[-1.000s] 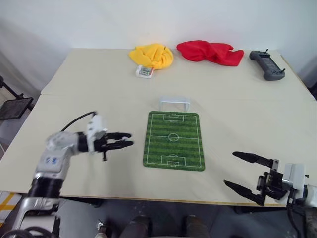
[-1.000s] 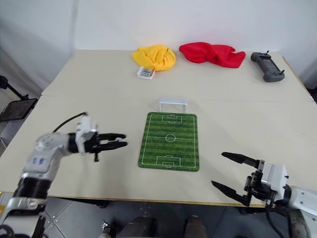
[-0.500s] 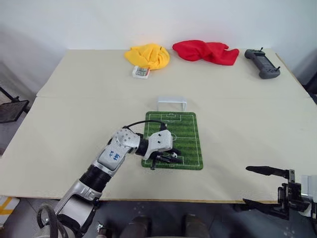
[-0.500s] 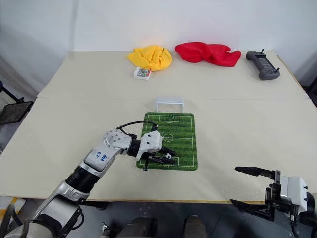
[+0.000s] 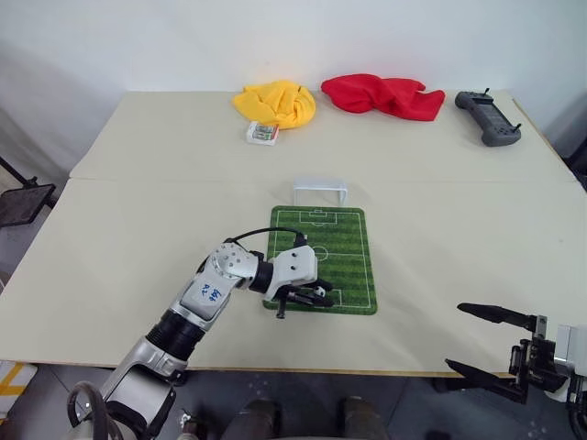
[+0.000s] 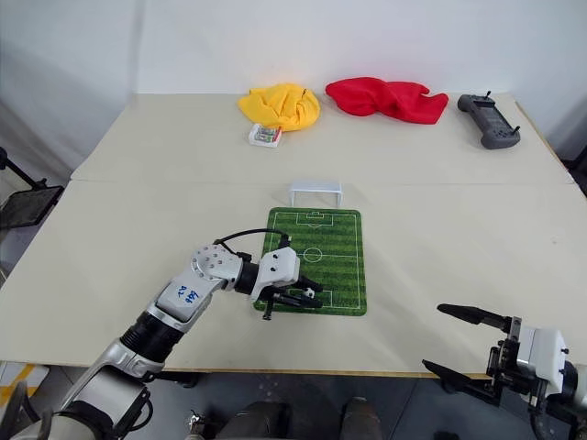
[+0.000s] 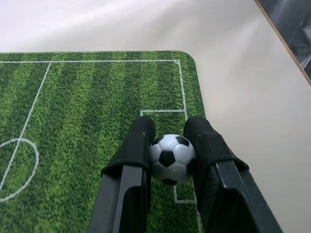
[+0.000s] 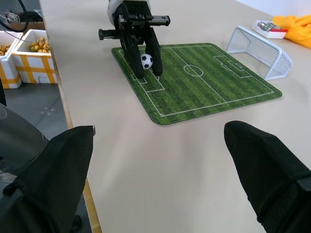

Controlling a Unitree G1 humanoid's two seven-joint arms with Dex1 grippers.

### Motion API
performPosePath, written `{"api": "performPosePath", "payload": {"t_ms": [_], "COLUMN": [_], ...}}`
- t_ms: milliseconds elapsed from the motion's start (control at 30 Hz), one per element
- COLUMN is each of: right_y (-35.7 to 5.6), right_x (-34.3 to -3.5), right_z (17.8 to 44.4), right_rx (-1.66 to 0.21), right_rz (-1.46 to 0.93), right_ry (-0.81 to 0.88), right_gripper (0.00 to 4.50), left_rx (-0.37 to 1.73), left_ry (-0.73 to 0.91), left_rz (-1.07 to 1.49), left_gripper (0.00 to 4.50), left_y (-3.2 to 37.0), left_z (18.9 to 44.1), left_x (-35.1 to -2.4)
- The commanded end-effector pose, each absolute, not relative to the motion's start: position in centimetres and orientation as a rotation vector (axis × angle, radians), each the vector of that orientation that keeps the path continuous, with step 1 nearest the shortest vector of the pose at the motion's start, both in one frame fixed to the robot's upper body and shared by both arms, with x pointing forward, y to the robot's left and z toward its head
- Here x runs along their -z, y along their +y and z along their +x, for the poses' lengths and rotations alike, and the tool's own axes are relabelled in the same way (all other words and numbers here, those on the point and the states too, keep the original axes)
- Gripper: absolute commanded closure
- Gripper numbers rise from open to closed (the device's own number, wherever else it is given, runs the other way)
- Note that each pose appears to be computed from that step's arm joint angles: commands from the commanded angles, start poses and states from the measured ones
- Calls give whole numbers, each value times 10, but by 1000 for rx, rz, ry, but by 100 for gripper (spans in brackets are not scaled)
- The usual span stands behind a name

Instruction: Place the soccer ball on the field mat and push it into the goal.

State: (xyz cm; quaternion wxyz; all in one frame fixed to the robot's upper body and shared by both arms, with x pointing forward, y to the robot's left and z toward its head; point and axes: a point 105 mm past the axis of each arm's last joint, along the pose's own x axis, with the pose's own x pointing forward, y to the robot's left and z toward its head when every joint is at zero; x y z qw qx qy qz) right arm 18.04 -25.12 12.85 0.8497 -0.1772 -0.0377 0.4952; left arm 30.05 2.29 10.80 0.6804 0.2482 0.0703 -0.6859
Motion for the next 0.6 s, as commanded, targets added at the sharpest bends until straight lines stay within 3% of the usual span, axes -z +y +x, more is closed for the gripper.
{"api": "performPosePath", "payload": {"t_ms": [33,167,600], "right_y": [-249,-247,-241], "right_x": [-131,-130,-127], "right_z": [179,179,179], "right_rx": [-1030,-1026,-1028], "right_rz": [-379,-370,-346], "right_ry": [-108,-109,-100], "right_gripper": [0,0,0], "left_rx": [1530,1552,1525], "left_ry": [102,68,-53], "left_rz": [566,595,536], "left_gripper": [263,148,148], "left_y": [17,16,19], "left_z": [303,301,303], "left_x": [-115,-115,-137]}}
